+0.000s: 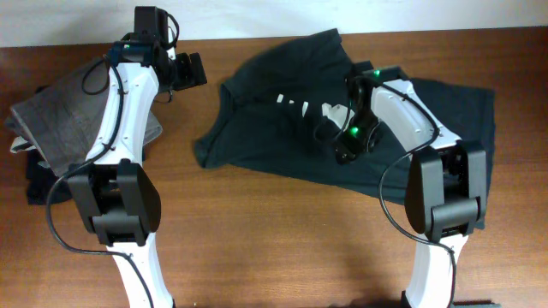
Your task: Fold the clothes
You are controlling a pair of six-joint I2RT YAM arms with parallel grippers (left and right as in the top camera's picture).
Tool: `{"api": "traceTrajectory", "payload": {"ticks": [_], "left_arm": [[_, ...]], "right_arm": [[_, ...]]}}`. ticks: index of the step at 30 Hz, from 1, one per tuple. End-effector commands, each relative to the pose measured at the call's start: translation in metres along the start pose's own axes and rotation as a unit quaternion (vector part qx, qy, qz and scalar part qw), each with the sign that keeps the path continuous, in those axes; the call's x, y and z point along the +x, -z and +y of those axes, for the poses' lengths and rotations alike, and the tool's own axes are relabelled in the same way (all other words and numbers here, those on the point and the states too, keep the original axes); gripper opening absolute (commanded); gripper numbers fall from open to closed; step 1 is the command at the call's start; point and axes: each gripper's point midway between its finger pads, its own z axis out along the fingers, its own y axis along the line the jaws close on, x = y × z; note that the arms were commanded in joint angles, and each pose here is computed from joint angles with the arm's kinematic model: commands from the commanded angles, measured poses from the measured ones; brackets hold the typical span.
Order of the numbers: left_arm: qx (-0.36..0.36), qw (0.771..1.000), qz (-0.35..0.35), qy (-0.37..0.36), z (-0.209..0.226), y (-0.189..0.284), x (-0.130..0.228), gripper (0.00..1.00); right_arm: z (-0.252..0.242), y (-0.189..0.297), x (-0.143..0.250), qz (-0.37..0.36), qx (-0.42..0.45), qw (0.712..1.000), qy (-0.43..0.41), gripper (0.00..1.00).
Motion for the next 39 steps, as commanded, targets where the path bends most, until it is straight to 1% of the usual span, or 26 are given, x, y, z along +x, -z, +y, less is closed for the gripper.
{"api": "traceTrajectory", "payload": {"ticks": [1, 11, 17, 24, 27, 37, 39], "left_arm": [[-0.003, 1.000, -0.008, 0.001, 0.002, 0.004, -0.004, 0.99], [-0.003, 1.000, -0.008, 0.001, 0.002, 0.004, -0.004, 0.99], [-0.003, 1.000, -0.008, 0.001, 0.002, 0.004, -0.004, 0.99], [-0.003, 1.000, -0.008, 0.001, 0.002, 0.004, -0.004, 0.99], [-0.003, 1.000, -0.008, 0.001, 0.002, 0.004, -0.004, 0.99], [-0.003, 1.000, -0.008, 0.001, 0.002, 0.004, -0.004, 0.99], [-0.003, 1.000, -0.008, 0.001, 0.002, 0.004, -0.004, 0.99]], "right_arm": [[0.000, -0.014, 0.006, 0.013, 0.003, 1.000, 0.011, 0.48], [-0.008, -0.018, -0.006, -0.015, 0.018, 1.000, 0.016, 0.48], [-0.017, -0.018, -0.007, -0.013, 0.041, 0.999, 0.017, 0.53], [-0.017, -0.018, -0.006, -0.010, 0.042, 0.999, 0.016, 0.50], [-0.017, -0.019, -0.005, -0.009, 0.041, 0.999, 0.016, 0.42], [-0.017, -0.021, -0.004, -0.007, 0.040, 0.999, 0.016, 0.42], [-0.016, -0.023, -0.002, -0.004, 0.038, 0.999, 0.015, 0.43]]}}
